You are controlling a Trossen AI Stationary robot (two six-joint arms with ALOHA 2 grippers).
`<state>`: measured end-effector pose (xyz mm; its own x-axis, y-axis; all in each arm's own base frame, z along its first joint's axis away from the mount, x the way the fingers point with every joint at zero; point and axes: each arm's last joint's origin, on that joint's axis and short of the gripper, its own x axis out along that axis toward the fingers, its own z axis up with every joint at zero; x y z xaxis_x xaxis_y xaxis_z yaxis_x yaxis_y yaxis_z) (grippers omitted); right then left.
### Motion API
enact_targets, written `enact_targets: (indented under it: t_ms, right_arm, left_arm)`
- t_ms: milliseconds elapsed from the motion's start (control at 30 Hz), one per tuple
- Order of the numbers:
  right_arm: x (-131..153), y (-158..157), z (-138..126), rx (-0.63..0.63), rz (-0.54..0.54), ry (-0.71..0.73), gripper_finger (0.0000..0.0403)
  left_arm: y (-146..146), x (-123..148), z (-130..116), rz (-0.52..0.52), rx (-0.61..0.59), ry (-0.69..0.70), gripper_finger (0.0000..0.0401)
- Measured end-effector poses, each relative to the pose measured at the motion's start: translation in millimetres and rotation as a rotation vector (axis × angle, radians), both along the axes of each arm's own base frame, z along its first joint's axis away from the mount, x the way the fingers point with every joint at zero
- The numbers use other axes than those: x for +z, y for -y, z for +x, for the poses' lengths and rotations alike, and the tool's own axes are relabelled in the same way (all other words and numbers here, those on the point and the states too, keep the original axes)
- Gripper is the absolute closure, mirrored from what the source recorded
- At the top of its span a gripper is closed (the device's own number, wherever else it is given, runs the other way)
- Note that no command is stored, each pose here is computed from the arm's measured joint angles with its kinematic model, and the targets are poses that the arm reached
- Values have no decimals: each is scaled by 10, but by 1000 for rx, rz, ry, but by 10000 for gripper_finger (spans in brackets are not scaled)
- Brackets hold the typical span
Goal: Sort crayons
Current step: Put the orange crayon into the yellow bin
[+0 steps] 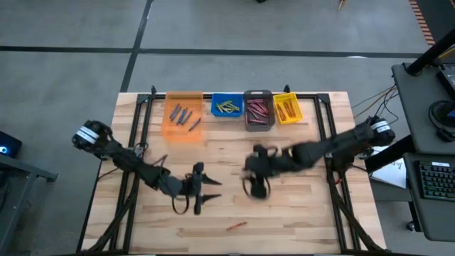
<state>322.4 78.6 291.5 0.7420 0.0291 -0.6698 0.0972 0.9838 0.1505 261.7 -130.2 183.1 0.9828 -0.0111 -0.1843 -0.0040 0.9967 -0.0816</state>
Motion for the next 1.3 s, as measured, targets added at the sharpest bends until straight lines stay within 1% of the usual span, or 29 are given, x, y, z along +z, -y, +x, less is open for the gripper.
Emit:
enact_targets:
  t_ms: [67, 200, 333, 533, 667, 733, 933, 1133, 1300]
  right_arm:
    - [-99, -259, -20, 46, 31, -7, 263]
    - [-278, -762, -15, 136, 81, 18, 264]
    - [-460, -1158, 40, 176, 86, 49, 264]
    - [-796, -1502, 226, 185, 86, -6, 264]
    - [-1061, -1623, 363, 185, 60, -63, 264]
    - [-1143, -1653, 419, 176, 47, -97, 264]
    - [-1372, -1679, 460, 146, -25, -259, 263]
    - [-1578, -1702, 474, 151, -21, -314, 265]
    - [-1649, -1702, 475, 146, -23, -340, 267]
  left_arm:
    - [123, -24, 31, 30, 8, -8, 226]
    - [358, 14, 59, 56, 88, 13, 226]
    - [565, 112, 29, 79, 52, 10, 226]
    - [784, 355, -83, 68, -2, 28, 226]
    - [904, 476, -145, 65, -27, 44, 226]
    - [953, 519, -169, 68, -42, 51, 226]
    - [1033, 534, -232, 67, -72, 52, 226]
    - [1044, 529, -242, 64, -76, 50, 226]
    - [1041, 525, -241, 66, -75, 47, 226]
